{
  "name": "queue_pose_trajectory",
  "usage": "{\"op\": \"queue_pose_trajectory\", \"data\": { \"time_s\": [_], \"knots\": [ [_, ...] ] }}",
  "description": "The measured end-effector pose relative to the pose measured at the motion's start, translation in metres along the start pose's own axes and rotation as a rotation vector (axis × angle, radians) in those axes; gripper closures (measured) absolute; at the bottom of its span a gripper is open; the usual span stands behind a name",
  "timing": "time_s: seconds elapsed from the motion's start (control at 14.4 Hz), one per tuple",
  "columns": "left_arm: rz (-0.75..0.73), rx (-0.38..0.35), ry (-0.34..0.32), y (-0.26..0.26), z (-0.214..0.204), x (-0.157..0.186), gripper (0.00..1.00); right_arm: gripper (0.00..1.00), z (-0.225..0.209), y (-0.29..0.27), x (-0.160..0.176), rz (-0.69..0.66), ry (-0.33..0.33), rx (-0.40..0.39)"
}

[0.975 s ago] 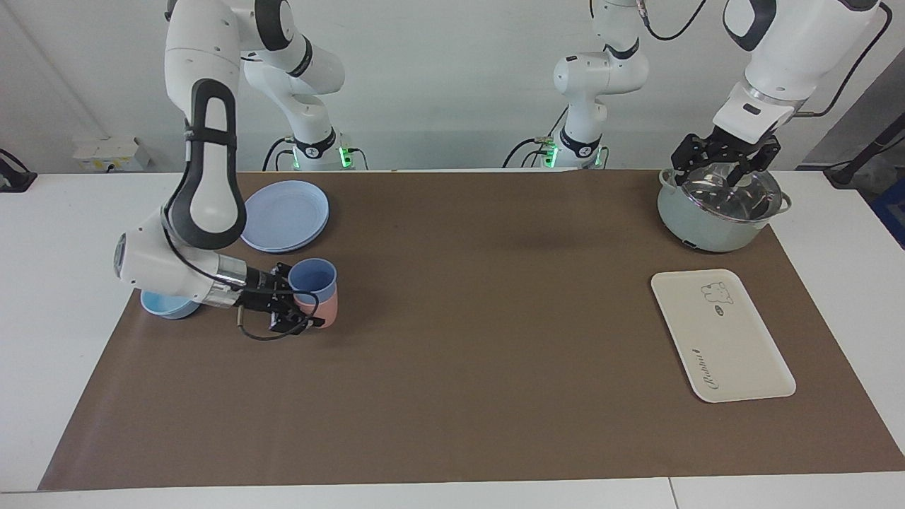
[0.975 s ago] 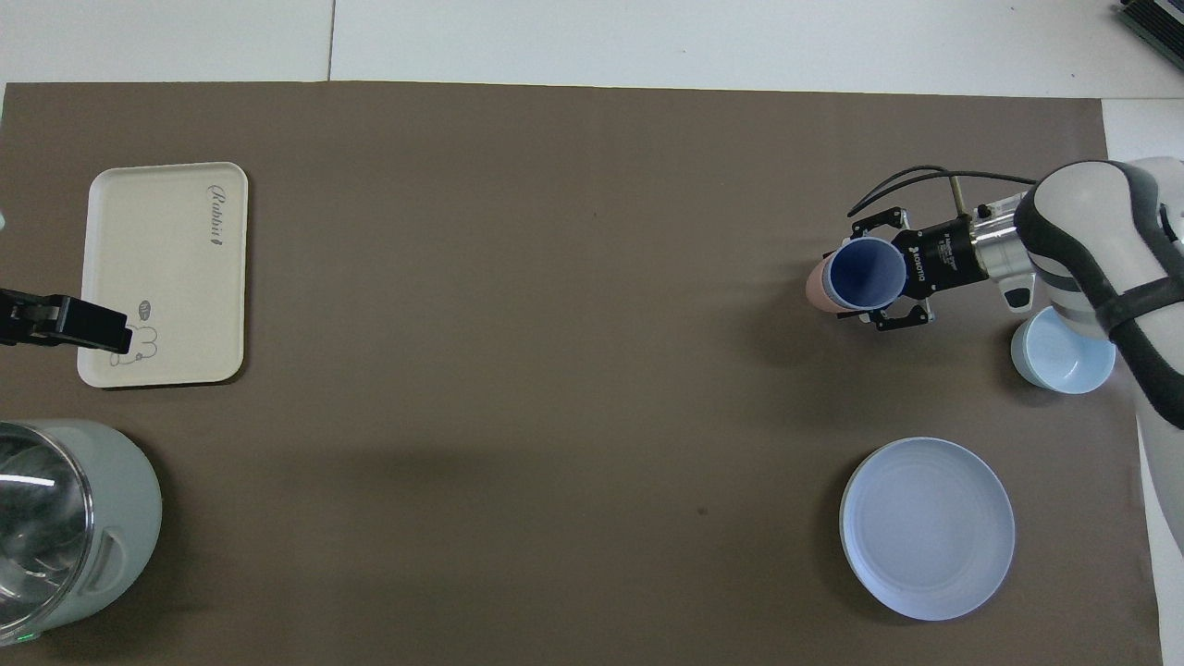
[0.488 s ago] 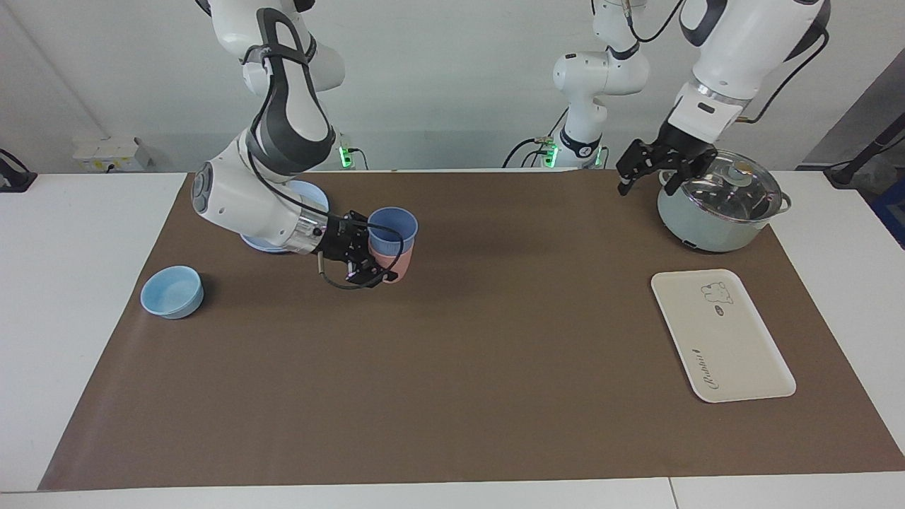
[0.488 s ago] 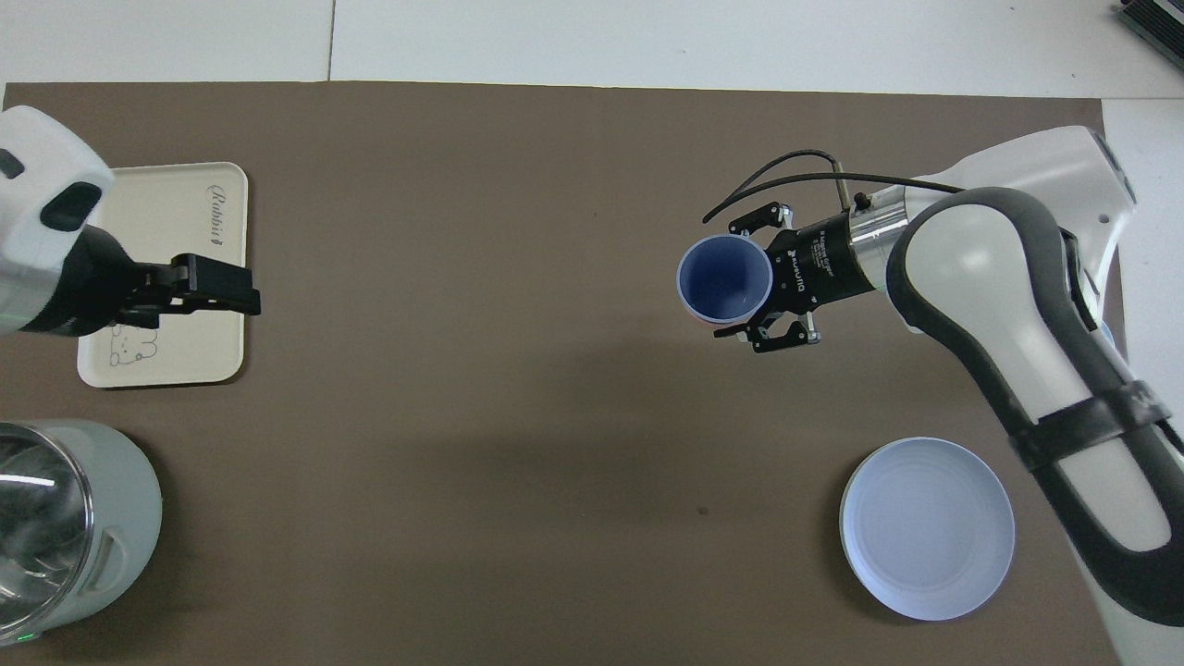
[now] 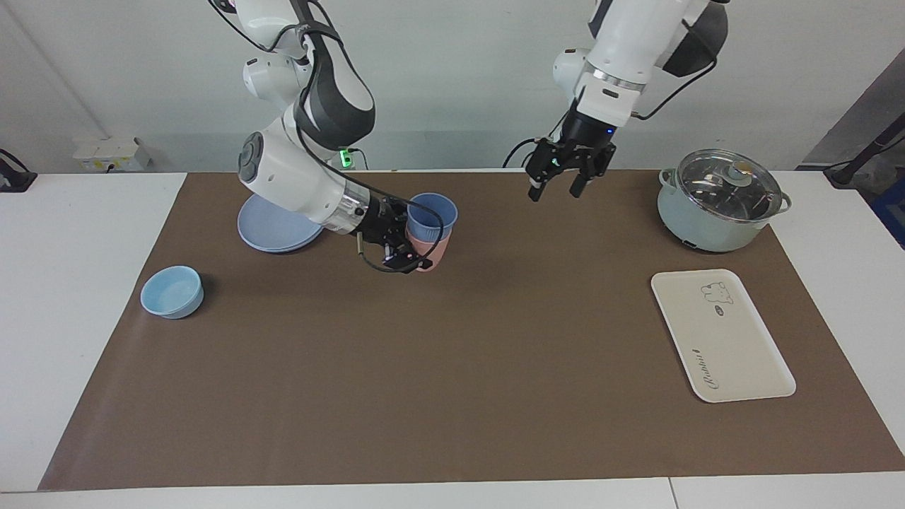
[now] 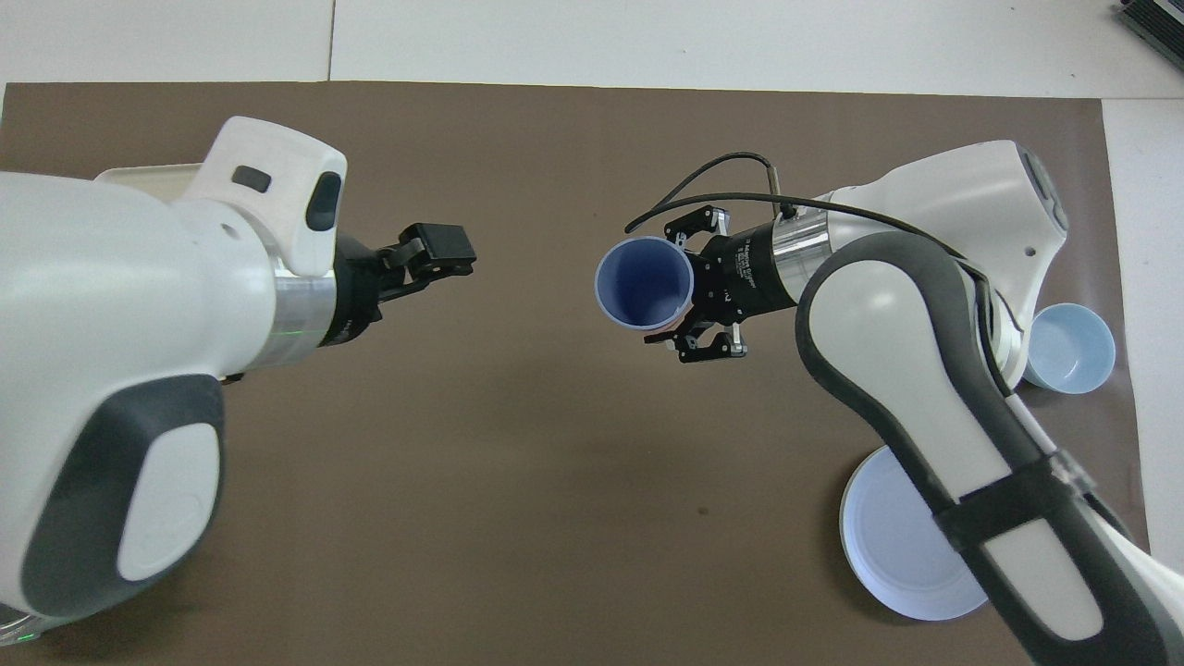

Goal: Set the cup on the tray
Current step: 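Lift the cup with the right gripper while the left gripper reaches toward it, then grasp the cup's blue rim with the left gripper beside the right gripper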

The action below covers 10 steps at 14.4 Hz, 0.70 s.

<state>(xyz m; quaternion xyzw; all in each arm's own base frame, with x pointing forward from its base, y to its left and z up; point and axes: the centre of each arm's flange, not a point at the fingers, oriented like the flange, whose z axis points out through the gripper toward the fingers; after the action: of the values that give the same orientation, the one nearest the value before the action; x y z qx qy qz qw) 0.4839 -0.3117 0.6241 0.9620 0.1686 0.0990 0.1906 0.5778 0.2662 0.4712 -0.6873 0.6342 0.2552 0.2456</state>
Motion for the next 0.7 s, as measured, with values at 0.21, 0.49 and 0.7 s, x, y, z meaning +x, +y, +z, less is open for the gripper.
{"op": "queue_pose_trajectory", "data": {
  "time_s": [0.21,0.49,0.7],
  "knots": [
    [0.021,-0.006,-0.013,0.012,0.003,-0.017,0.05,0.22,0.004,0.001,-0.008,-0.006,0.001,0.014],
    [0.032,-0.004,-0.021,0.015,0.012,-0.024,0.19,0.22,0.000,0.002,-0.009,-0.008,0.000,0.020],
    [0.029,-0.012,-0.015,0.017,0.031,-0.021,0.22,0.22,0.000,0.002,-0.009,-0.008,0.000,0.020]
  ]
}}
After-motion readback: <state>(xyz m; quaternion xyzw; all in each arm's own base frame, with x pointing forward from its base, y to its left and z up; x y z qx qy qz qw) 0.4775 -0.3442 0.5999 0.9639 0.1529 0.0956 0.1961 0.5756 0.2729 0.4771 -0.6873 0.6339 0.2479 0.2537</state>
